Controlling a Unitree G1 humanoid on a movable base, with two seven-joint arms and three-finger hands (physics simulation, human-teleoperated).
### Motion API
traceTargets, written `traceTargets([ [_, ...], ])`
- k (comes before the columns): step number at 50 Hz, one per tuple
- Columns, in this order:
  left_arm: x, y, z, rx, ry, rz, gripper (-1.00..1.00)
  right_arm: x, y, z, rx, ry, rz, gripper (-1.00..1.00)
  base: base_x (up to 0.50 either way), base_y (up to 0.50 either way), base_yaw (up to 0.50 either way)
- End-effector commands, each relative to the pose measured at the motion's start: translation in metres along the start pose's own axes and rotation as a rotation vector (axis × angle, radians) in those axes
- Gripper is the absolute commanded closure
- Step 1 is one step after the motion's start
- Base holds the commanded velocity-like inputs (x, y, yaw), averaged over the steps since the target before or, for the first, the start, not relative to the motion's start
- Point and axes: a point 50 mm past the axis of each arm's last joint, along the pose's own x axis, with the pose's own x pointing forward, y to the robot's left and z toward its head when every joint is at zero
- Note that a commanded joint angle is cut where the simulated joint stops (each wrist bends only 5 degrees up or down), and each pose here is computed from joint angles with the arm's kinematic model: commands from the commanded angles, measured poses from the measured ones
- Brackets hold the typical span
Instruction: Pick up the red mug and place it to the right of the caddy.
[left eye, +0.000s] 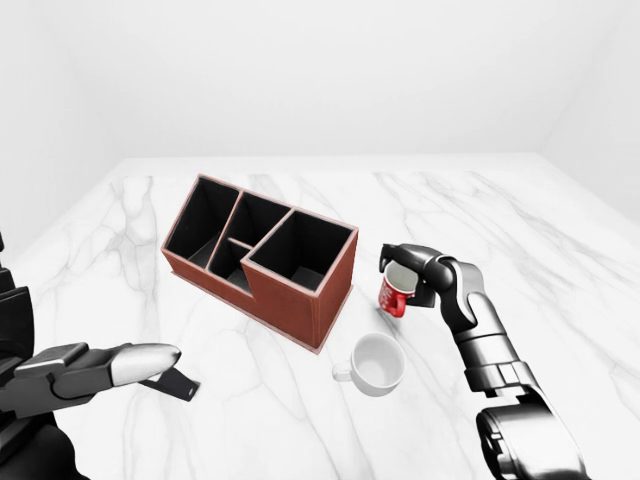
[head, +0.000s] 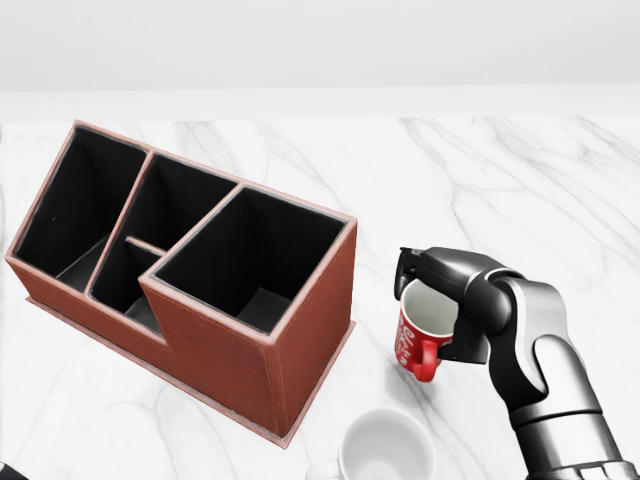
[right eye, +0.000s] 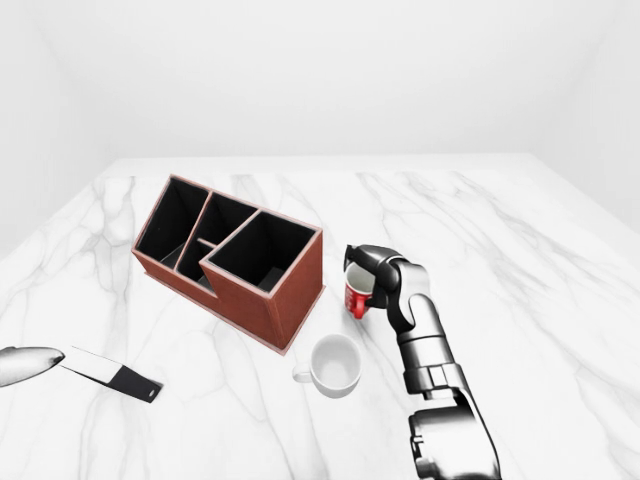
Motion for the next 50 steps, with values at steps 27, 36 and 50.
traceTargets([
  [27, 0.000, 0.003, 0.000, -0.001, -0.002, 0.007, -1.00, 0.015, 0.003, 0.026, 0.015, -0.064, 0.068, 1.00, 0.00, 0.00, 0.00],
  [36, 0.001, 0.003, 0.002, -0.002, -0.007, 0.008, -1.00, 0.017, 0.006, 0.023, 0.020, -0.052, 0.085, 1.00, 0.00, 0.00, 0.00],
  [50, 0.000, 0.003, 0.002, 0.000, -0.004, 0.009, -1.00, 0.028, 0.022, 0.012, 0.062, -0.012, 0.187, 1.00, 0.00, 0.00, 0.00],
])
